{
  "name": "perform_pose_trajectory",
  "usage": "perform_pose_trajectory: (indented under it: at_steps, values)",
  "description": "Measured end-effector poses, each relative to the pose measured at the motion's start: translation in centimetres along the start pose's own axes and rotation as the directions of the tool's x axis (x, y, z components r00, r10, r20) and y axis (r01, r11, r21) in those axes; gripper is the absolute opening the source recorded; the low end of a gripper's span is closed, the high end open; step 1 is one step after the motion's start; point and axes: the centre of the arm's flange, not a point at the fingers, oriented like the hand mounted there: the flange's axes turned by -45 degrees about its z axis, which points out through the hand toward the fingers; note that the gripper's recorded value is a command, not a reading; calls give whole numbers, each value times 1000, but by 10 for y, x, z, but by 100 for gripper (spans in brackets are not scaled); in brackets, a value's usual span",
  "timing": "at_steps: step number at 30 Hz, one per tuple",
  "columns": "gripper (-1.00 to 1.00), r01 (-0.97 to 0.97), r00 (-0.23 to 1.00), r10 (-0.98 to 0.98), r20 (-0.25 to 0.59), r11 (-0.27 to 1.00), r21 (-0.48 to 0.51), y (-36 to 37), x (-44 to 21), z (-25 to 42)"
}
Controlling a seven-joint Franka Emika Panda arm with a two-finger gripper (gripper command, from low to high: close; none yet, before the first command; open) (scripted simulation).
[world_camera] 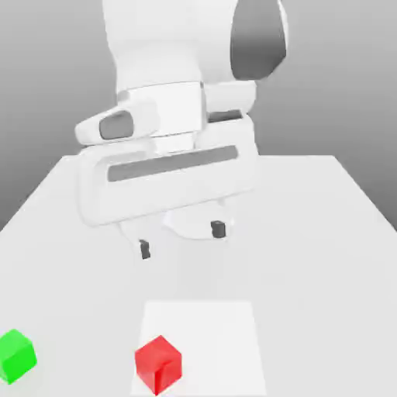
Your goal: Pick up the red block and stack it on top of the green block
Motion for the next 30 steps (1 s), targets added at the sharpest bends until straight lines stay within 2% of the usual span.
perform_pose_trajectory:
  at_steps: [7, 12, 13, 19, 25, 30]
  values:
    - [0, 167, 966, -173, 193, 985, 42, 6, -54, 106]
    - [0, 190, 956, -196, 216, 981, 48, 6, -73, 169]
    - [-100, 189, 956, -195, 217, 981, 49, 6, -76, 177]
    - [-100, 189, 956, -195, 218, 981, 51, 5, -77, 181]
    - [-100, 181, 958, -188, 218, 982, 50, 11, -66, 123]
    - [-100, -13, 974, 11, 227, 1000, 10, 113, -126, 86]
